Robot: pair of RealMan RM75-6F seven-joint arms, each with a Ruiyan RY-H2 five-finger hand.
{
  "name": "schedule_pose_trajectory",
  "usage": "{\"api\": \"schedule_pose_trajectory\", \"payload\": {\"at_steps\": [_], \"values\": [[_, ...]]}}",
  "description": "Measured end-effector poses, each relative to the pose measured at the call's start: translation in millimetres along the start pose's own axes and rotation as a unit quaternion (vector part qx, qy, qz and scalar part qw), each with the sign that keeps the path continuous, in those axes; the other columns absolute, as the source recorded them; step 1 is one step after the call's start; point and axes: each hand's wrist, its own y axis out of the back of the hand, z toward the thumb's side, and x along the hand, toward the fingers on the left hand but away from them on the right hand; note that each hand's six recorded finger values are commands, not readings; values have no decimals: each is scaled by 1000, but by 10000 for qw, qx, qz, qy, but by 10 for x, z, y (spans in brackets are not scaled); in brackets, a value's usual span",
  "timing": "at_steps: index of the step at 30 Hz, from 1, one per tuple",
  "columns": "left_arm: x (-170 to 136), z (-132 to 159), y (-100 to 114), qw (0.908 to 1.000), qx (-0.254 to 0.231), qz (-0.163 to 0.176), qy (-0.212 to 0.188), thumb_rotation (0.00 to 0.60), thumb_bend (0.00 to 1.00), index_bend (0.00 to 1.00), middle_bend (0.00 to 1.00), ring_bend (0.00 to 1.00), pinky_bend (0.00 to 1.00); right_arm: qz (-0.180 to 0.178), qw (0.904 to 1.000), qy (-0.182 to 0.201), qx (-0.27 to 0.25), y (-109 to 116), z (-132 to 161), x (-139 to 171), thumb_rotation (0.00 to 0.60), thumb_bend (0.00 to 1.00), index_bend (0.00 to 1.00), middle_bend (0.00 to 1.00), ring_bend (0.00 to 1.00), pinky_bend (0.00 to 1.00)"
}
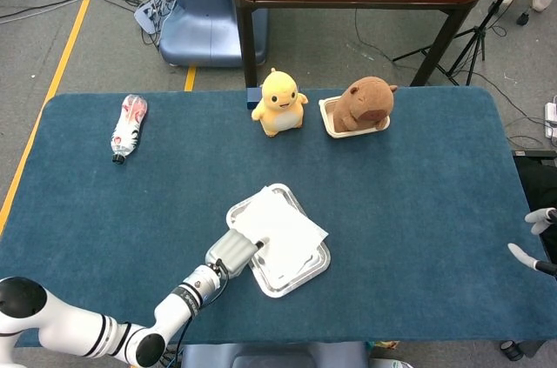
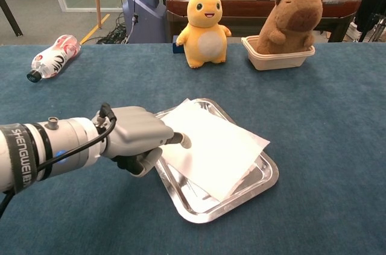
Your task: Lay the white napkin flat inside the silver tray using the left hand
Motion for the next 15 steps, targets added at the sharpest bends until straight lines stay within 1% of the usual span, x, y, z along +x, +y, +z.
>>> {"api": "schedule_pose_trajectory", "payload": {"at_steps": [6,15], "values": [[-86,105,33,9999,2,-27,-163,600,1000,145,1000,877,923,11,10000,-21,11,-4,-15,-4,600,12,474,580,499,698],[-162,262,27,9992,67,-70,-379,600,1000,153,1000,877,923,5,10000,-54,15,5,-36,-4,600,12,474,580,499,698]]}}
